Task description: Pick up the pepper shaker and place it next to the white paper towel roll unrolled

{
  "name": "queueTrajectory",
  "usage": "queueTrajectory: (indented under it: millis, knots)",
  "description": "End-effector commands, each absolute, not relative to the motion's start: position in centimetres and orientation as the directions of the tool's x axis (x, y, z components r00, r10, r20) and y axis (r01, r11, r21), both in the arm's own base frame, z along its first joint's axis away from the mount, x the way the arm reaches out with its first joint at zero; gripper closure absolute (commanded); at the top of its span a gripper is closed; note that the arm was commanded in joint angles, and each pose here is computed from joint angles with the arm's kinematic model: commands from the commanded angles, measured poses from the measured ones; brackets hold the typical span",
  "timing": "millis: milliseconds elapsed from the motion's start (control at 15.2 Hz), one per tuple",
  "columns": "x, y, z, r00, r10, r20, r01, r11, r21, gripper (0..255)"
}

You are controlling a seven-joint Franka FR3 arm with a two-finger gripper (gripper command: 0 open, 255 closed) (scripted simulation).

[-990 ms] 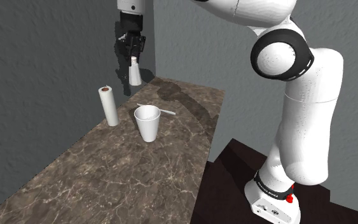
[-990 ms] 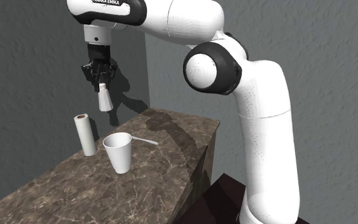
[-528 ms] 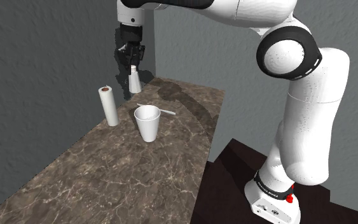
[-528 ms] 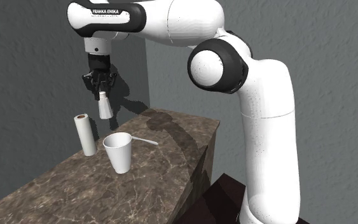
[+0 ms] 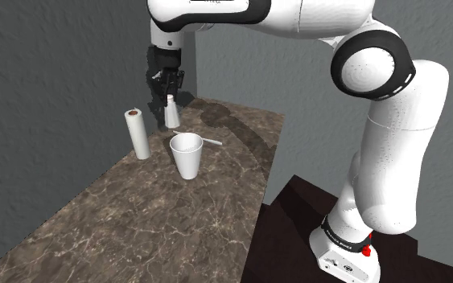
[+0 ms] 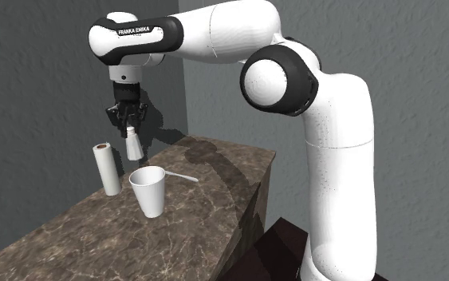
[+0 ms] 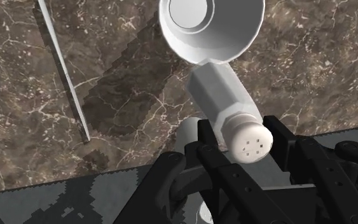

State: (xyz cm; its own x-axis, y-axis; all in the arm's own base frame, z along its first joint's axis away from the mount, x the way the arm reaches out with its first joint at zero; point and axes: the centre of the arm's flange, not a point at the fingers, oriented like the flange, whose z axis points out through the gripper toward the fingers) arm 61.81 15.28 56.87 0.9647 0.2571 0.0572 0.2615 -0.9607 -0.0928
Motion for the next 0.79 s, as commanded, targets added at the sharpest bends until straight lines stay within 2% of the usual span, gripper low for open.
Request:
queueTrajectory:
  millis: [0, 726]
  knots:
    - [61.8, 15.3, 55.7, 0.965, 0.257, 0.058, 0.261, -0.961, -0.093, 255]
    - [61.8, 15.3, 49.9, 0.965, 0.257, 0.058, 0.261, -0.961, -0.093, 255]
